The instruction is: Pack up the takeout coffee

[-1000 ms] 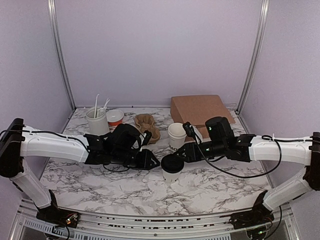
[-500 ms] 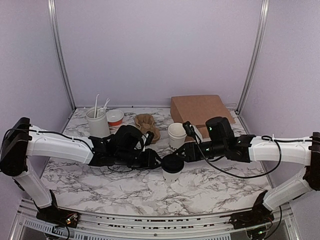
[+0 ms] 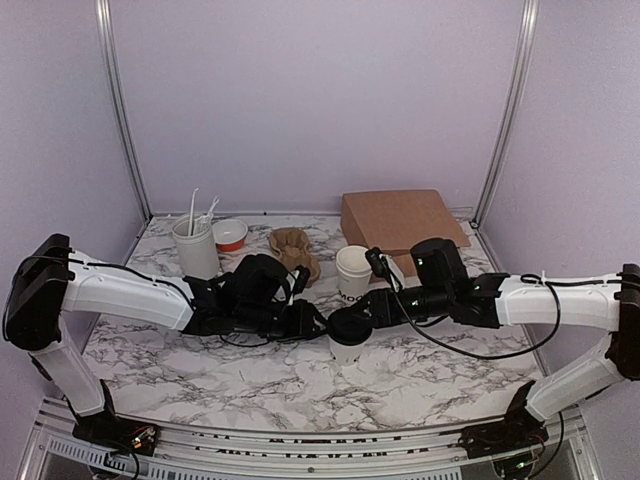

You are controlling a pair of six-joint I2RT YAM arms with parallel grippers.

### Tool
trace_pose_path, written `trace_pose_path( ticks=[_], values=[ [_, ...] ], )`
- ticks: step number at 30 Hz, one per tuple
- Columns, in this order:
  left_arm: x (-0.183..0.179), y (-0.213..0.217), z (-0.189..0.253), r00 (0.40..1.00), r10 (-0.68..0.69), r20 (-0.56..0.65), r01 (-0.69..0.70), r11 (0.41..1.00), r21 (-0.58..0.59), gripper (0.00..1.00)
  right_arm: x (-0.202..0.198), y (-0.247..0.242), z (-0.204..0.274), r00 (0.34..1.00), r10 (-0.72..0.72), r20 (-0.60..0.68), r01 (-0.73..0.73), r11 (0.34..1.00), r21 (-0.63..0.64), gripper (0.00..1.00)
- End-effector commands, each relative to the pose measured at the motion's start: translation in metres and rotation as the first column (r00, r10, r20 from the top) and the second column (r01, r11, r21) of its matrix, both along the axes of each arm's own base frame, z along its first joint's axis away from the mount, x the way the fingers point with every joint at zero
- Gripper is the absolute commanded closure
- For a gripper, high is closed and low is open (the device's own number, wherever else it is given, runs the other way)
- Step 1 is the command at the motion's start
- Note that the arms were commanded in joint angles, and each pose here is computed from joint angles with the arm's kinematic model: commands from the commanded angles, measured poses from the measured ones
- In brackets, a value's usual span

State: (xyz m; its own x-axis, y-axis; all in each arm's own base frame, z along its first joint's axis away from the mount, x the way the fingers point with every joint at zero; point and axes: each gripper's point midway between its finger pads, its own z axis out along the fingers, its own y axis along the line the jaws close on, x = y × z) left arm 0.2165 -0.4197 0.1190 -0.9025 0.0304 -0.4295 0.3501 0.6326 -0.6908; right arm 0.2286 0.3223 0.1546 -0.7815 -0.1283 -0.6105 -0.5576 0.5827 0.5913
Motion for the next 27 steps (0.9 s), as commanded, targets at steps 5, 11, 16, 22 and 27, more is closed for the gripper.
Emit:
trace_pose_path(
  ticks=[5, 11, 16, 22, 27],
  values=[
    [-0.003, 0.0, -0.024, 0.998, -0.001, -0.055, 0.003, 0.999, 0.035, 0.66, -0.005, 0.001, -0.009, 1.0, -0.002, -0.021, 0.003, 1.0, 0.006, 0.61],
    [-0.005, 0.012, -0.052, 0.996, 0.021, -0.086, -0.008, 0.989, 0.145, 0.66, -0.006, -0.002, -0.012, 1.0, -0.012, -0.024, 0.012, 1.0, 0.001, 0.61],
    [-0.008, 0.023, -0.073, 0.994, 0.031, -0.104, -0.007, 0.976, 0.218, 0.66, -0.006, -0.004, -0.014, 1.0, -0.019, -0.025, 0.019, 1.0, 0.001, 0.61],
    [-0.007, 0.031, -0.083, 0.995, 0.037, -0.096, -0.009, 0.962, 0.271, 0.67, -0.006, -0.005, -0.015, 0.999, -0.026, -0.026, 0.026, 1.0, 0.0, 0.61],
    [-0.003, 0.033, -0.084, 0.997, 0.031, -0.071, -0.008, 0.953, 0.303, 0.67, -0.006, -0.005, -0.013, 0.999, -0.03, -0.027, 0.03, 1.0, 0.005, 0.61]
  ],
)
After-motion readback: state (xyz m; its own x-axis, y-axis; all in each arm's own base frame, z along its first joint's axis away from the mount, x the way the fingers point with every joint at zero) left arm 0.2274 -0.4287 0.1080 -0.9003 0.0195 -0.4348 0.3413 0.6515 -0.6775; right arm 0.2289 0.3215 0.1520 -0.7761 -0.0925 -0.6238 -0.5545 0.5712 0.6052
